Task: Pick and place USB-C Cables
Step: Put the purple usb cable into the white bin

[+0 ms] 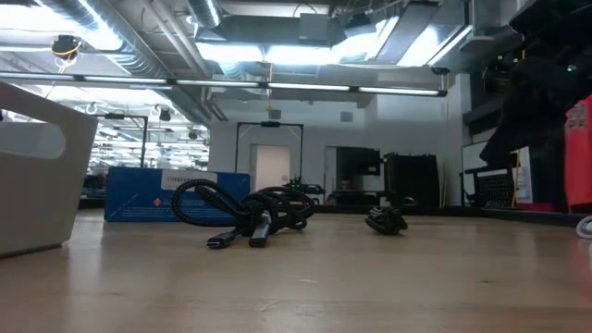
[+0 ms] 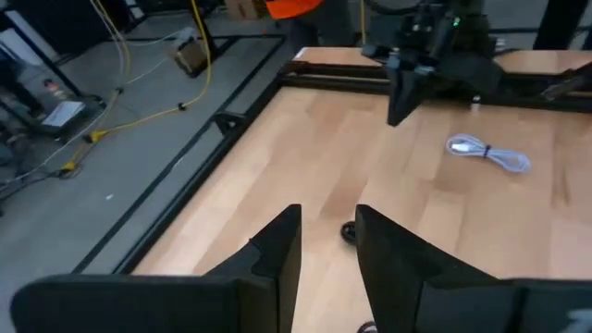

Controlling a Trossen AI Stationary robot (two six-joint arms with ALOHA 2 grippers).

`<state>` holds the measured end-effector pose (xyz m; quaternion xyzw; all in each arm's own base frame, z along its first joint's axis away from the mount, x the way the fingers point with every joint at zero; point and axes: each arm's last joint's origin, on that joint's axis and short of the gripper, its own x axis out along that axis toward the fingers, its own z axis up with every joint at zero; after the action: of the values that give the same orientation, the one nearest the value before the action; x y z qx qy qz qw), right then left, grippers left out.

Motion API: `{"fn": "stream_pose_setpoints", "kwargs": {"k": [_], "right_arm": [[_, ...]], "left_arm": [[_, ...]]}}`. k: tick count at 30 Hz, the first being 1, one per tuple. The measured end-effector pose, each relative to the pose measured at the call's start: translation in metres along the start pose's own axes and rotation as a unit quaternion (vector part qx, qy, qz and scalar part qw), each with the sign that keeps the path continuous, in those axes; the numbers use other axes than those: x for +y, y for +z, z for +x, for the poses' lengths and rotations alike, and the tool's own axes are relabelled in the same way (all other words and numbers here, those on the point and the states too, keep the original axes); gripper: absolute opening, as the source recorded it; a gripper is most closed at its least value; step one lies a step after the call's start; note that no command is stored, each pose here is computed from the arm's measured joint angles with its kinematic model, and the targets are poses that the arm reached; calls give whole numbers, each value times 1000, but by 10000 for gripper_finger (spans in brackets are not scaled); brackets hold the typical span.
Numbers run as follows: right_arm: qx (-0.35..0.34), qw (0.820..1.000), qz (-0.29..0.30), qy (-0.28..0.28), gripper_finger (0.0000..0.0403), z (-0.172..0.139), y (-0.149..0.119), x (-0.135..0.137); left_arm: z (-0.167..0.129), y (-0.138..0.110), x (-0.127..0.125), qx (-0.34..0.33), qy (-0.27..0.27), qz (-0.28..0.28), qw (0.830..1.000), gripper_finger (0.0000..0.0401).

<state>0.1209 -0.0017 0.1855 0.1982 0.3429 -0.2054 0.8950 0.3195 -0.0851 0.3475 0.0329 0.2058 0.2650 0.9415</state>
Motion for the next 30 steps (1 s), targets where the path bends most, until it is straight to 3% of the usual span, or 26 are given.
{"fn": "stream_pose_setpoints", "kwargs": {"k": [5, 9, 14, 18, 20, 25, 27, 30], "right_arm": [[-10, 1000, -8, 6, 8, 0, 2, 1], [-26, 999, -33, 9, 8, 0, 5, 3], [-60, 995, -69, 25, 8, -1, 11, 6], [-93, 986, -128, 59, 8, -2, 18, 12], [-79, 976, -160, 122, 8, -3, 18, 16], [16, 933, -147, 328, 8, -10, 12, 26], [39, 926, -129, 354, 8, -11, 10, 27], [80, 930, -99, 345, 8, -11, 5, 25]], "left_arm": [[14, 6, 1, -9, -36, -32, 999, 96], [25, 1, -3, 10, -67, -25, 997, 96], [43, -6, -8, 22, -65, -20, 997, 96], [64, -17, -12, 37, -56, 49, 997, 96], [71, -22, -11, 51, -58, 75, 994, 96], [96, -22, -21, 29, -197, 42, 979, 96], [106, -24, -26, 18, -258, 34, 965, 96], [123, -30, -34, 1, -314, 29, 949, 96]]}}
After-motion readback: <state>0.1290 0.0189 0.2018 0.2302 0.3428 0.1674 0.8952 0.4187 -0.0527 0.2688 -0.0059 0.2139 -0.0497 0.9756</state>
